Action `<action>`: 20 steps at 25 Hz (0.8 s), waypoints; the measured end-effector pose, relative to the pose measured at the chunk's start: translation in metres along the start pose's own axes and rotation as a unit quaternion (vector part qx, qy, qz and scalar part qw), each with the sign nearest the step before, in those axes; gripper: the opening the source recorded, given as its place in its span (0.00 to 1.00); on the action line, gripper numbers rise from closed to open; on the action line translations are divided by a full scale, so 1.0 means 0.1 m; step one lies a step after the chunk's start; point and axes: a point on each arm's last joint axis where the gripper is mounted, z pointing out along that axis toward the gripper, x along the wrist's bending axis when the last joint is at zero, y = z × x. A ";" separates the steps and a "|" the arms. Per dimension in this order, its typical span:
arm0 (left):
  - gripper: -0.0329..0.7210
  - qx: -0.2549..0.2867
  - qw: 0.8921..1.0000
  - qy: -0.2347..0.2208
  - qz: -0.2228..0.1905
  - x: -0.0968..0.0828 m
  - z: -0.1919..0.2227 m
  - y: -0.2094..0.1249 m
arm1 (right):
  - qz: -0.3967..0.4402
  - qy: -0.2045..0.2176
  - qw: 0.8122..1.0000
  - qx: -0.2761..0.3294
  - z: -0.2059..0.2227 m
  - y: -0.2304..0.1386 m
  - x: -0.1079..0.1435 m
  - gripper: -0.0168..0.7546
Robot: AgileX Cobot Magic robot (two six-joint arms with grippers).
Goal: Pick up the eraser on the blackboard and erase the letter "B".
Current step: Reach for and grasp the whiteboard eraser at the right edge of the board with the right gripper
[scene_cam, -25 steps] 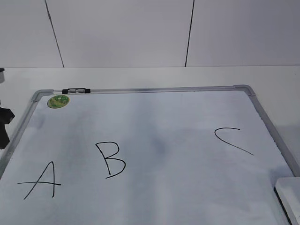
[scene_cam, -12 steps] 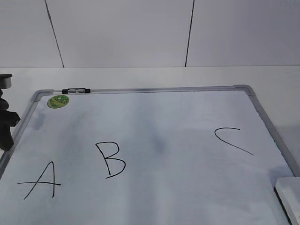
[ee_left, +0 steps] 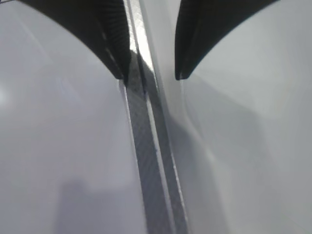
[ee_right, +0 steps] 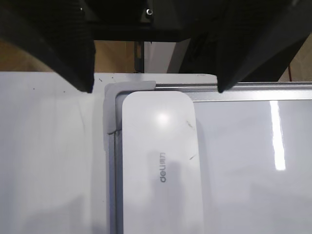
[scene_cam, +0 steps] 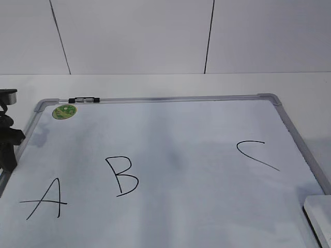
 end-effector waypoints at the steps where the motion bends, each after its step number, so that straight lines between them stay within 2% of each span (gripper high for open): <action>1: 0.35 0.002 1.000 0.000 0.000 0.00 0.02 0.00 | 0.000 0.000 1.000 0.000 0.00 0.00 0.00 0.77; 12: 0.15 0.000 1.000 -0.001 -0.001 0.00 0.01 0.01 | -0.001 0.000 1.000 -0.003 0.00 0.00 0.00 0.77; 20: 0.12 0.001 1.000 -0.004 -0.007 -0.01 0.02 0.02 | 0.000 0.000 1.000 -0.008 0.04 0.06 0.00 0.77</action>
